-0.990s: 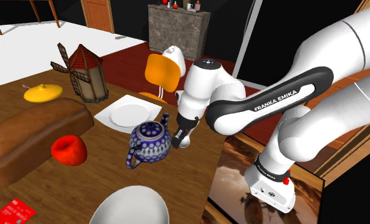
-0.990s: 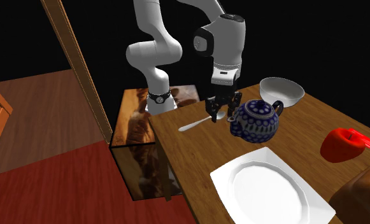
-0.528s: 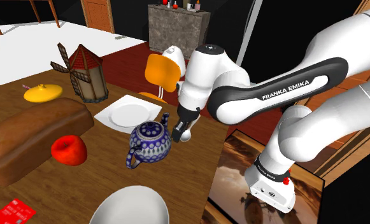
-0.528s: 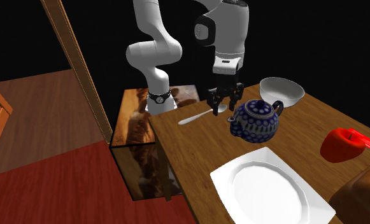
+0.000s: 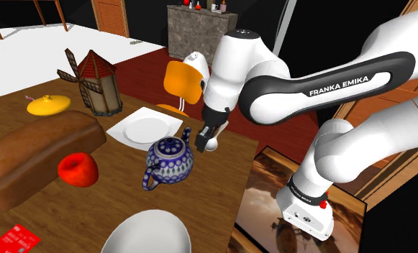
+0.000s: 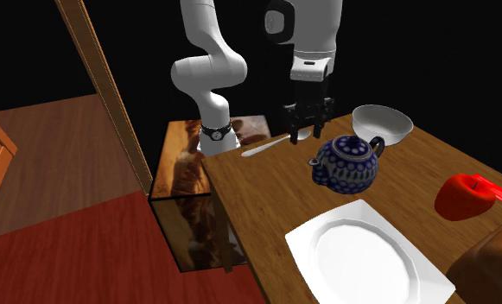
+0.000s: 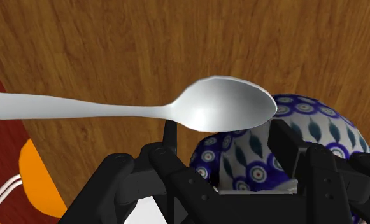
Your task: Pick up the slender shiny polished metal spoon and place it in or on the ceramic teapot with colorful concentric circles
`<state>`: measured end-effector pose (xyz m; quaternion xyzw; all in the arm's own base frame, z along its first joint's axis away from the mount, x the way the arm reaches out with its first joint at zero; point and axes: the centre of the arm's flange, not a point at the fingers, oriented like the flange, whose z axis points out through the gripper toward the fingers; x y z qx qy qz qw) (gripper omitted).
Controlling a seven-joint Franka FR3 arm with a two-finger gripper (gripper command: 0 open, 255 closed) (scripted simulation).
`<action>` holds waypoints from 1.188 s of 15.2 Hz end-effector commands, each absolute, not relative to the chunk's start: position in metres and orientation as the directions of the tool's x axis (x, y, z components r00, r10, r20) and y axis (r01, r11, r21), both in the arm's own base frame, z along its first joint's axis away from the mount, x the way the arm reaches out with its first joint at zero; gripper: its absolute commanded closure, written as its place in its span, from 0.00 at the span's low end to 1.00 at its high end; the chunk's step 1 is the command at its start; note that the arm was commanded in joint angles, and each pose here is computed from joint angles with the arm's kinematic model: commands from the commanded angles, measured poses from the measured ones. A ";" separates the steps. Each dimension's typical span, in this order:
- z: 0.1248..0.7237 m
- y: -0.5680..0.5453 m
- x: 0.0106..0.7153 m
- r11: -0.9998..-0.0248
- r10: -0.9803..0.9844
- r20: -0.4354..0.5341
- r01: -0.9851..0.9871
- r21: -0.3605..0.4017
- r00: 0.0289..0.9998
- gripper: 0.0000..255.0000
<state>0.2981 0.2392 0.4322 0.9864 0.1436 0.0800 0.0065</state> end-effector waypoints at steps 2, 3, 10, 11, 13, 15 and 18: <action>0.448 0.239 0.299 -0.959 0.284 0.155 0.282 0.036 0.946 1.00; 0.454 0.239 0.299 -0.959 0.284 0.155 0.282 0.036 0.946 1.00; 0.490 0.239 0.299 -0.959 0.284 0.155 0.282 0.036 0.946 1.00; 0.496 0.239 0.299 -0.959 0.284 0.155 0.282 0.036 0.946 1.00; 0.506 0.239 0.299 -0.959 0.284 0.155 0.282 0.036 0.946 1.00; 0.517 0.239 0.299 -0.959 0.284 0.155 0.282 0.036 0.946 1.00; 0.533 0.239 0.299 -0.959 0.284 0.155 0.282 0.036 0.946 1.00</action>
